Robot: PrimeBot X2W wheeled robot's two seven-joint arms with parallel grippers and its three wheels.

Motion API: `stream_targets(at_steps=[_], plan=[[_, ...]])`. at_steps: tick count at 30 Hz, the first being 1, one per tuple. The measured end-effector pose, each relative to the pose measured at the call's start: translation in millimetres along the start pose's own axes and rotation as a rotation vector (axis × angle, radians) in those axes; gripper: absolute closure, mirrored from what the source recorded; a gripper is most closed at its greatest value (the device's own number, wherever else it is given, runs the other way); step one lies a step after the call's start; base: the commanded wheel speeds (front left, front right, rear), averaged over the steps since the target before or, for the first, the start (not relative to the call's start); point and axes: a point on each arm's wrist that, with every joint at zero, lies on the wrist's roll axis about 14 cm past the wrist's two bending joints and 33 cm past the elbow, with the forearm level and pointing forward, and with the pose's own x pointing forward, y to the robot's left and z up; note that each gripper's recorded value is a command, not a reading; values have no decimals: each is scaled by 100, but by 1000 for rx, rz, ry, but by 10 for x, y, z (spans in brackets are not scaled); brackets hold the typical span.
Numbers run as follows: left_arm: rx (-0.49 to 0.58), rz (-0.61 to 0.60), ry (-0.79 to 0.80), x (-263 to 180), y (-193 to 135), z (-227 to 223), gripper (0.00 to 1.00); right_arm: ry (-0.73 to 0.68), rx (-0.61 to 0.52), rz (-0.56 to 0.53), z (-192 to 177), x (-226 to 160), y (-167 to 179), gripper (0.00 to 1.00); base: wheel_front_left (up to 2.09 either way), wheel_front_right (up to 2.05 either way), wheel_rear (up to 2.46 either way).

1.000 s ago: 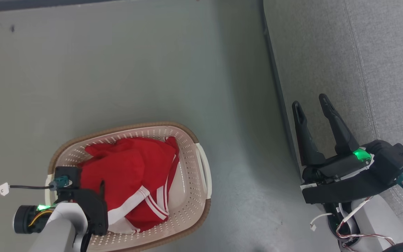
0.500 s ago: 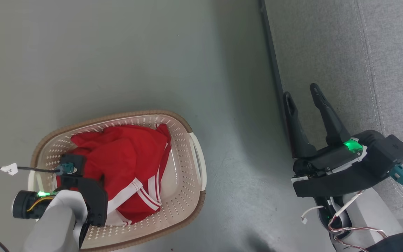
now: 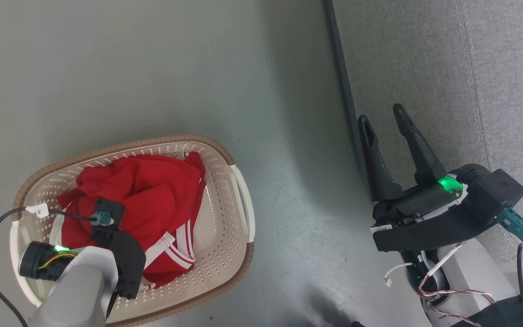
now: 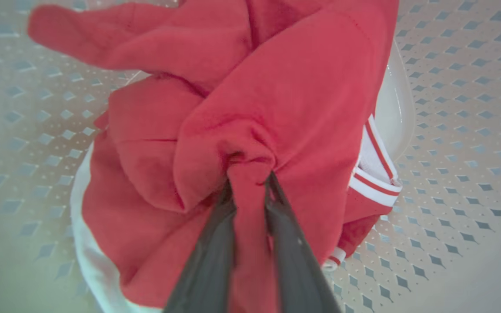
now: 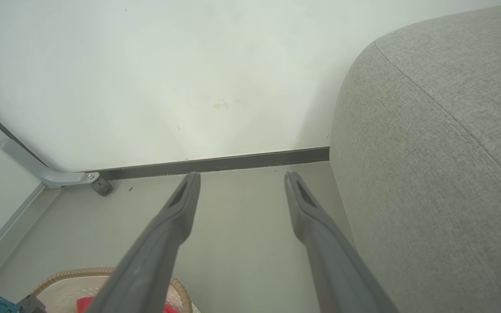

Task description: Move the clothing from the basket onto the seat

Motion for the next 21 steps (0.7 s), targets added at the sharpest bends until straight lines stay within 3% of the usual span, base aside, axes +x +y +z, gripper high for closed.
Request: stream_targets(at_steps=[13,21], plan=[[-24,-7,-73,-73,-71,186,100,-5,0,-11,38,-7,-26,0,0,0,0],[-50,-35,-227,-326,-180,519,100,-36,-8,-9,210,-38,-17,0,0,0,0]])
